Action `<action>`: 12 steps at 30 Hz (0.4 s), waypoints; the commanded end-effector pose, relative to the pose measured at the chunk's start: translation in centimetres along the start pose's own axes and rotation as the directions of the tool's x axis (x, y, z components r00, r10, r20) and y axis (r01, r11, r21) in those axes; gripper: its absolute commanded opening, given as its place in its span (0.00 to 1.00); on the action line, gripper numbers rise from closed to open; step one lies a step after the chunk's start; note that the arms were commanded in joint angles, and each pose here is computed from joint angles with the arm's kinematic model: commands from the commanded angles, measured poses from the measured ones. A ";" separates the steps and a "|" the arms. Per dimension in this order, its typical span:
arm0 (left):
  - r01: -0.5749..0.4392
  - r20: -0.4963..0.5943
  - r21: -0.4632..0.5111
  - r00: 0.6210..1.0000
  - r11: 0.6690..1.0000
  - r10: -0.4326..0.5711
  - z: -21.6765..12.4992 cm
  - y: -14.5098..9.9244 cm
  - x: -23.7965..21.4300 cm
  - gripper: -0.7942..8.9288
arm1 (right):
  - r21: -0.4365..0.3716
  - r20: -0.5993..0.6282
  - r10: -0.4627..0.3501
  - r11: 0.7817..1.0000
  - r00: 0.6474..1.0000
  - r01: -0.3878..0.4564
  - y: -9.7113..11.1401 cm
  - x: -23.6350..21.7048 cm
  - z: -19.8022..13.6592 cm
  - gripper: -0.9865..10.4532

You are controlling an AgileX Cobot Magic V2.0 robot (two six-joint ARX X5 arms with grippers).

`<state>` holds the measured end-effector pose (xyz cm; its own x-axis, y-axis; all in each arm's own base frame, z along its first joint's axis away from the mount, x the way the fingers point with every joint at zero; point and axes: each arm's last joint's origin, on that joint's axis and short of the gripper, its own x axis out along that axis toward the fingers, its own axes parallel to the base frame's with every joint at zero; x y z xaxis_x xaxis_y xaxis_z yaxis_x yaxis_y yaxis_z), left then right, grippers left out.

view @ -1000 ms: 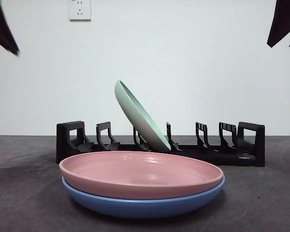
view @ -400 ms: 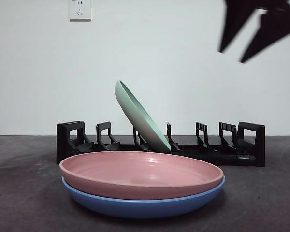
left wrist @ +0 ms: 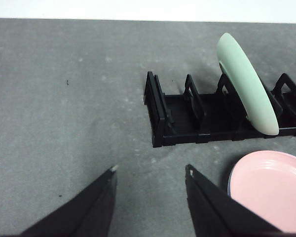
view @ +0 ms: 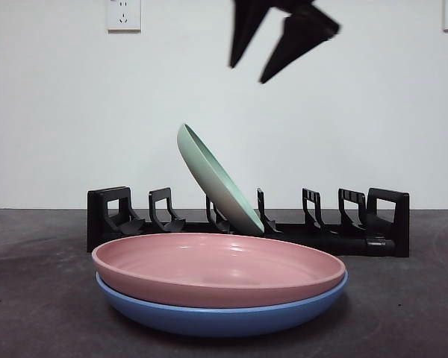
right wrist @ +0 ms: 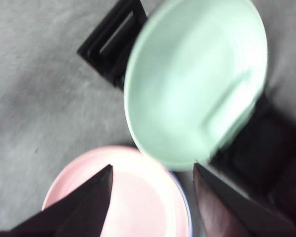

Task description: Place the plate

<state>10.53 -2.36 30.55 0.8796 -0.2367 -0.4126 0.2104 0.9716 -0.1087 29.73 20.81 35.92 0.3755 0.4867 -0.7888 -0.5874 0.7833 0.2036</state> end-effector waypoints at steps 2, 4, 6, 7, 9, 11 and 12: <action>0.000 0.018 0.000 1.000 1.000 0.000 0.5 -0.1 -0.3 0.31 | -0.022 -0.006 0.011 1.000 1.000 -0.012 1.4 2.2 1.0 0.31; 0.000 0.013 0.000 1.000 1.000 0.000 0.5 -0.1 -0.3 0.31 | -0.026 -0.008 0.013 1.000 1.000 -0.013 1.9 3.0 1.2 0.31; -0.001 0.012 0.000 1.000 1.000 0.001 0.5 -0.1 -0.3 0.31 | -0.026 -0.001 0.006 1.000 1.000 -0.006 2.4 3.8 1.3 0.31; 0.000 0.013 0.000 1.000 1.000 0.000 0.5 -0.1 -0.3 0.31 | -0.028 0.007 0.009 1.000 1.000 -0.009 2.8 4.5 1.4 0.31; 0.000 0.012 0.000 1.000 1.000 0.000 0.5 -0.1 -0.3 0.31 | -0.024 0.016 0.018 1.000 1.000 -0.017 3.5 5.6 1.6 0.31; 0.000 0.013 0.000 1.000 1.000 0.000 0.5 -0.1 -0.3 0.31 | -0.028 0.022 0.010 1.000 1.000 -0.009 3.8 6.5 1.6 0.31; 0.000 0.012 0.000 1.000 1.000 0.000 0.5 -0.1 -0.3 0.31 | -0.026 0.019 0.011 1.000 1.000 -0.010 3.9 7.1 1.6 0.31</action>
<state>10.46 -2.35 30.41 0.8729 -0.2352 -0.4275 0.2085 0.9719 -0.1091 30.92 27.23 32.21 0.3791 0.4967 -0.7807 -0.6167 0.7647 0.1870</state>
